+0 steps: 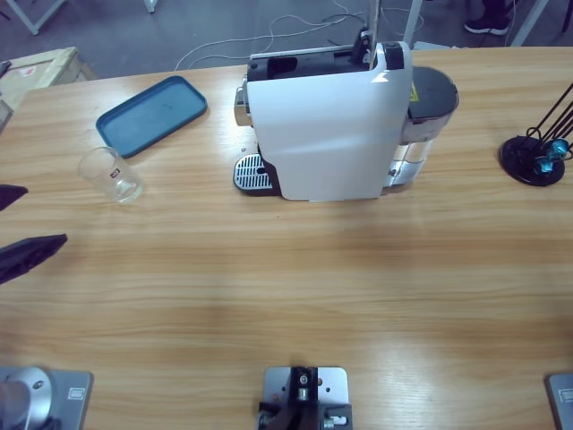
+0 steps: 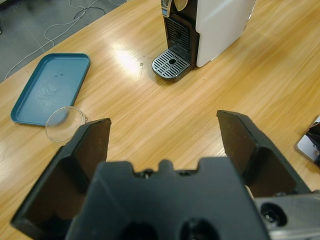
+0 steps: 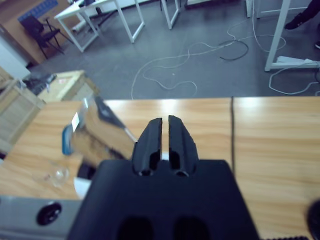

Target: Pour coffee

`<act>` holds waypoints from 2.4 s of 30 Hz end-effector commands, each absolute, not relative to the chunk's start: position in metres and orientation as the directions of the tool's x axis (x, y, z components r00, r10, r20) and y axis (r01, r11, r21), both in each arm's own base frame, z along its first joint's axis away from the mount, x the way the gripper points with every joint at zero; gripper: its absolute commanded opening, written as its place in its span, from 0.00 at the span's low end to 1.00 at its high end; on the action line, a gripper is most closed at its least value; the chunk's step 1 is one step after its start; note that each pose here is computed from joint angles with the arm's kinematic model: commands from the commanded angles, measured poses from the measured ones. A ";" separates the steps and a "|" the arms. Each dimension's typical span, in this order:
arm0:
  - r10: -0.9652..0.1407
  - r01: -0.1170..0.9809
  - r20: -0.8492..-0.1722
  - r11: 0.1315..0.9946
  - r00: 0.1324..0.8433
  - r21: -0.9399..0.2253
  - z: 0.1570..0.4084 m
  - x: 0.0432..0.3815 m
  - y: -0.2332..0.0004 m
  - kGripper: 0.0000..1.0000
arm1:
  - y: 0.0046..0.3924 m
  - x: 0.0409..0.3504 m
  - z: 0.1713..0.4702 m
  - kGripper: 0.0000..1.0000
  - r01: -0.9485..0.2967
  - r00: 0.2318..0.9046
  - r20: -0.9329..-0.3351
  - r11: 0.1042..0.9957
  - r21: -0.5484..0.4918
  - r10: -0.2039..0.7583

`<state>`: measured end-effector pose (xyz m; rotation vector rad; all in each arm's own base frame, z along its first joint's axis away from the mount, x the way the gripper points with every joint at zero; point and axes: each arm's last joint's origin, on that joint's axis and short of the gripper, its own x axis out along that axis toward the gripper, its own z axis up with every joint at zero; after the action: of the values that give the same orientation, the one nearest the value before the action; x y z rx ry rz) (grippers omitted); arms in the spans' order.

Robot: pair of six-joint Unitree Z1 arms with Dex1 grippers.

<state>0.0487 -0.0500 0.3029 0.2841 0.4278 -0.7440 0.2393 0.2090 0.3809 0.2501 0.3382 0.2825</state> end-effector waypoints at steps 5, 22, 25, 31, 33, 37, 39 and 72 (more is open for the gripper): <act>-0.580 0.710 -0.502 0.697 0.642 0.104 0.294 0.051 -0.053 0.91 | 0.301 0.258 0.365 0.00 -0.407 0.820 -0.275 0.849 0.337 0.502; -0.583 0.707 -0.492 0.700 0.647 0.101 0.294 0.049 -0.051 0.91 | 0.314 0.217 0.388 0.00 -0.531 0.760 -0.333 0.829 0.177 0.557; -0.586 0.707 -0.485 0.700 0.649 0.100 0.294 0.048 -0.050 0.91 | 0.275 0.189 0.419 0.00 -0.530 0.782 -0.284 0.832 0.164 0.554; -0.584 0.708 -0.491 0.699 0.647 0.101 0.294 0.049 -0.051 0.91 | 0.200 0.180 0.417 0.00 -0.351 0.886 -0.249 0.917 0.191 0.391; -0.584 0.708 -0.491 0.699 0.647 0.101 0.294 0.049 -0.051 0.91 | 0.195 0.195 0.399 0.00 -0.299 0.896 -0.277 0.932 0.204 0.348; -0.585 0.708 -0.491 0.699 0.646 0.099 0.294 0.049 -0.051 0.90 | 0.218 0.234 0.368 0.00 -0.240 0.882 -0.344 0.935 0.262 0.323; -0.587 0.708 -0.487 0.699 0.647 0.098 0.294 0.049 -0.051 0.90 | 0.232 0.253 0.355 0.00 -0.226 0.879 -0.351 0.930 0.290 0.323; -0.586 0.703 -0.478 0.705 0.654 0.097 0.294 0.048 -0.049 0.89 | 0.355 0.247 0.249 0.00 -0.409 0.703 -0.497 0.861 0.302 0.509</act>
<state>0.0491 -0.0505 0.3033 0.2801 0.4208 -0.7447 0.2544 0.3194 0.3335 0.3208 0.4056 0.4655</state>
